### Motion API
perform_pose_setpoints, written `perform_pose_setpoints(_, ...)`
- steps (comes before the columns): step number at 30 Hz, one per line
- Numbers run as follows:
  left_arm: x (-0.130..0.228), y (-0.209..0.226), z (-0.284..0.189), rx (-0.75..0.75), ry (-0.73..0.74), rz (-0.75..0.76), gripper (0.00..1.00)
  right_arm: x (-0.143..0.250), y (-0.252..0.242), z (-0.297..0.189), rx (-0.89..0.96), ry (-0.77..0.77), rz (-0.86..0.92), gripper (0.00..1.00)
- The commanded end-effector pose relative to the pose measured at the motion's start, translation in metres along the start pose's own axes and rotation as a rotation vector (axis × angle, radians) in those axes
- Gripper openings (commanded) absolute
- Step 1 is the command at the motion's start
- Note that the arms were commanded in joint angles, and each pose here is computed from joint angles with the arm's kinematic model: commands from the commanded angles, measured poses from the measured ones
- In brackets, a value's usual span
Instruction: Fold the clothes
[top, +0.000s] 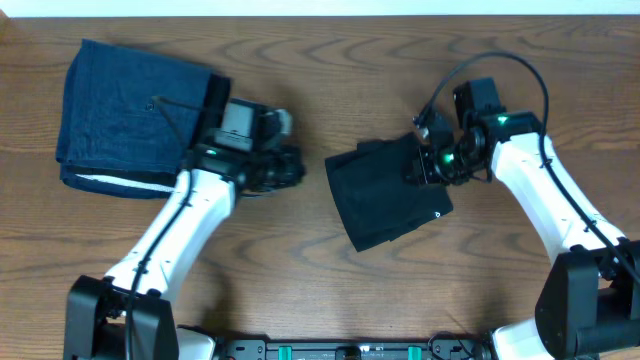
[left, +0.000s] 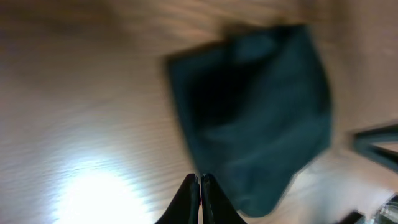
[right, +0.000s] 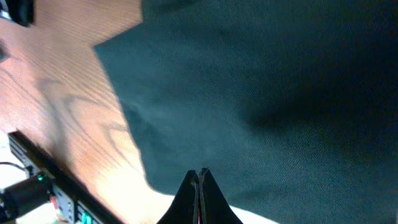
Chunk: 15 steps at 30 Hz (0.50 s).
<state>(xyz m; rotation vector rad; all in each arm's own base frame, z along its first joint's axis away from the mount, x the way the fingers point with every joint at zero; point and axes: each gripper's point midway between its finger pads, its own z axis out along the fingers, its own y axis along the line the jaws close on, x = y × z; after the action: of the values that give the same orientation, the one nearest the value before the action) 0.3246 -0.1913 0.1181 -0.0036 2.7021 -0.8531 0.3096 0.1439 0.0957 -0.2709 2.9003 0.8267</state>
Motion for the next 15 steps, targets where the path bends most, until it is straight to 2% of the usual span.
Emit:
perform_pose_setpoints(1,0.011,-0.027,0.01,0.067,0.027,0.067,0.06,0.014,-0.005,0.015,-0.041,0.024,0.016,0.01)
perform_pose_setpoints(7,0.014,-0.042,0.031,0.096,0.031,0.123,0.06,0.023,-0.018,0.037,-0.048,-0.004,-0.002,0.01)
perform_pose_setpoints(15,0.029,-0.01,0.085,0.041,0.135,0.073,0.06,0.034,-0.024,0.046,-0.041,0.01,0.019,0.01)
